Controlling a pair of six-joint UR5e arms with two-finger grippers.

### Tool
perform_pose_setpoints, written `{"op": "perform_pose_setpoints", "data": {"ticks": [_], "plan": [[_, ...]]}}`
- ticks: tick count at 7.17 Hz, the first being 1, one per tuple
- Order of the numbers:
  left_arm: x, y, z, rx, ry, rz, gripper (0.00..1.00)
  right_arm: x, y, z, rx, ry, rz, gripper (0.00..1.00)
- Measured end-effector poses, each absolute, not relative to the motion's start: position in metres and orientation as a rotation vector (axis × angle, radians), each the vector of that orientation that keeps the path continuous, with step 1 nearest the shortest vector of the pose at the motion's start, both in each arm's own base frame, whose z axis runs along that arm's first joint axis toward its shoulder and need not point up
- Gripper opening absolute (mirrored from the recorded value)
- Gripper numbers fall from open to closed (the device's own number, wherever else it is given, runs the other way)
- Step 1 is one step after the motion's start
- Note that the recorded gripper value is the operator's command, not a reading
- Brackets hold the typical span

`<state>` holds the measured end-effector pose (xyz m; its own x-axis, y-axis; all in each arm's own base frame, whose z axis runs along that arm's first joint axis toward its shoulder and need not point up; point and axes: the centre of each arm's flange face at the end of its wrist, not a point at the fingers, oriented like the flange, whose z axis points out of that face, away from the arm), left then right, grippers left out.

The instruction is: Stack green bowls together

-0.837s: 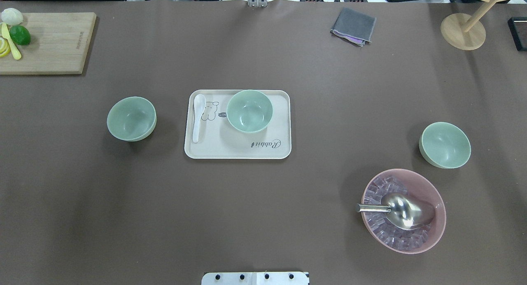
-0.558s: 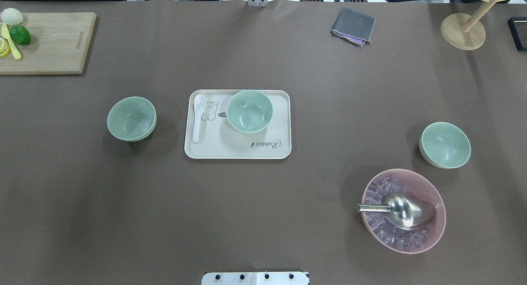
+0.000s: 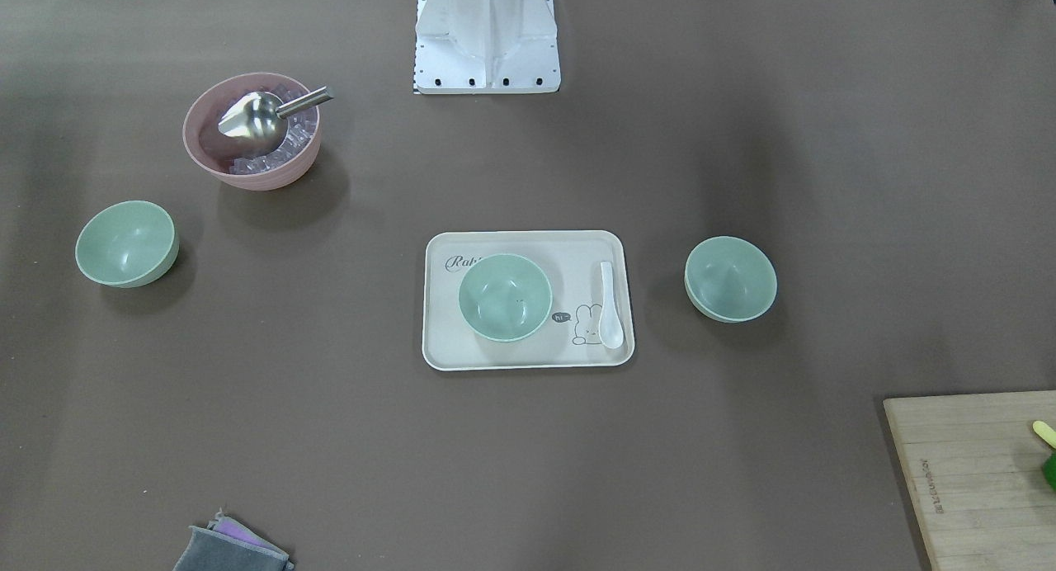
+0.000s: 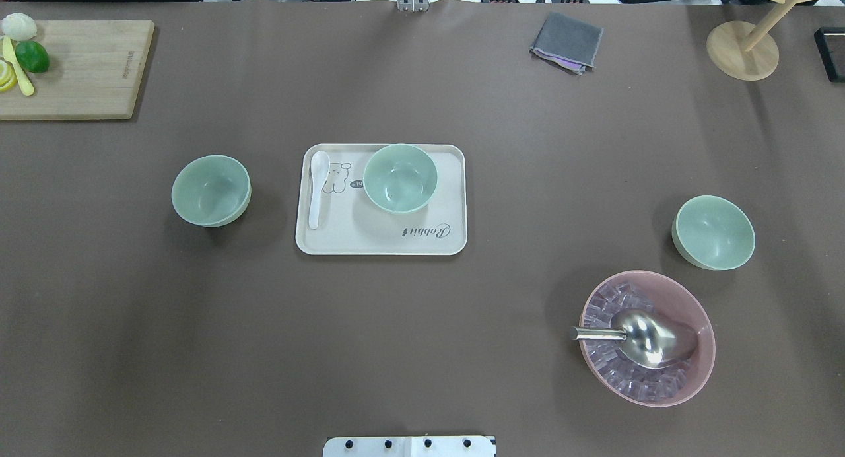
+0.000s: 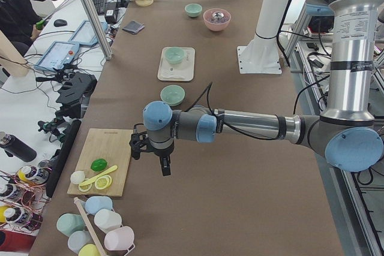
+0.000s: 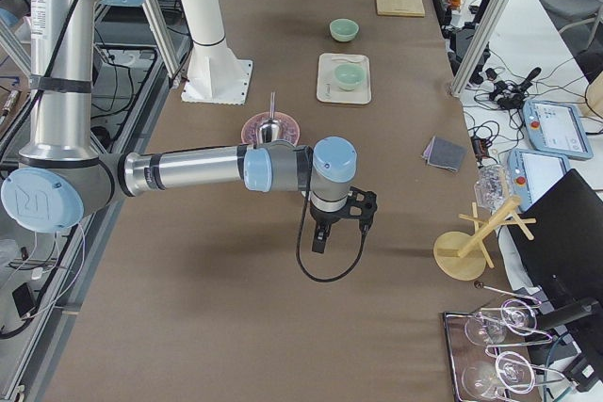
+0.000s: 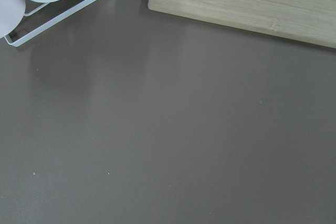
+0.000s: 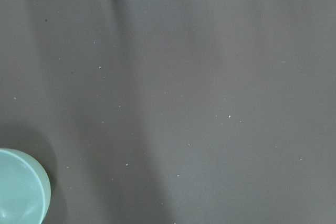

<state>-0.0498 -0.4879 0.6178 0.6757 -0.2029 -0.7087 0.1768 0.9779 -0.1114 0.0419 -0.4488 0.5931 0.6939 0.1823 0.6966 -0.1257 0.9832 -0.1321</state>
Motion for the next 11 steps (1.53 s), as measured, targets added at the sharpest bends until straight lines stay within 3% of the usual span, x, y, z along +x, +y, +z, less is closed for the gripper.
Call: {"op": "perform_pose_setpoints", "data": {"ticks": [11], "plan": [[-0.0499,-0.4883,0.6184,-0.035,0.800,-0.214,0.98,0.0403,-0.4507,0.5884,-0.073,-0.809,0.169,1.00]]}}
